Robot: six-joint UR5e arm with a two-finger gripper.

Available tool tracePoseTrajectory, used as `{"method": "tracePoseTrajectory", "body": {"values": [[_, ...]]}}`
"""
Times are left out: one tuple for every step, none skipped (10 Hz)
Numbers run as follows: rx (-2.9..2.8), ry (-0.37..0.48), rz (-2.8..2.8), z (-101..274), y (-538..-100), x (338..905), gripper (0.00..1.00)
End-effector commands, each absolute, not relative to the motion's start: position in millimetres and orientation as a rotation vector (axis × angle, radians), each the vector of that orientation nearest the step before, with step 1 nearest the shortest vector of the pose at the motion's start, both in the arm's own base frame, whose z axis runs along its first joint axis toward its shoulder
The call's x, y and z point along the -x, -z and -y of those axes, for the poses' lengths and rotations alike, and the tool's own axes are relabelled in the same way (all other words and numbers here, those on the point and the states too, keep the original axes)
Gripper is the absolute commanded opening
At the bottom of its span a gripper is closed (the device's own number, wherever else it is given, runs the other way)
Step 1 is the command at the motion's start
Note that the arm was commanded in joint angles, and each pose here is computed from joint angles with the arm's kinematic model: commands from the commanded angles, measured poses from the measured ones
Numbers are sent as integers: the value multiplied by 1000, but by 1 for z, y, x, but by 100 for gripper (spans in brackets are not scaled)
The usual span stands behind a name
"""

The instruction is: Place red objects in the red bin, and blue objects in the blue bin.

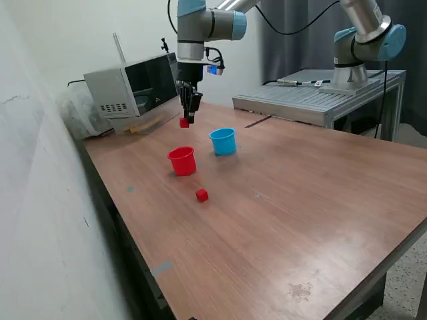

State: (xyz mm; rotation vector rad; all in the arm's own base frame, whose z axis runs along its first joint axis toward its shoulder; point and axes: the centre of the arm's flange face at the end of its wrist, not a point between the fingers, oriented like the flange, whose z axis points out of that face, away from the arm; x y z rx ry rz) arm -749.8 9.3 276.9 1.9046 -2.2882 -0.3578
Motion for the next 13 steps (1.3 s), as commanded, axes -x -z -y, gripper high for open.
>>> {"method": "tracePoseTrajectory", "body": {"values": [[-1880,347,2334,-37,-243,769,0],[-1871,344,2349,-47,-232,772,0],[-1861,337,2365,-56,-222,774,0],[-1859,330,2373,-60,-216,774,0],[-1859,327,2376,-61,-212,774,0],[-1860,329,2374,-61,-213,774,0],[-1858,326,2379,-64,-212,773,100],[-1859,322,2381,-63,-210,773,100],[-1861,319,2383,-63,-209,772,100],[-1863,314,2385,-63,-208,771,100],[-1867,314,2382,-62,-211,770,100],[-1863,331,2367,-57,-227,767,100],[-1869,340,2350,-46,-247,755,100]]}}
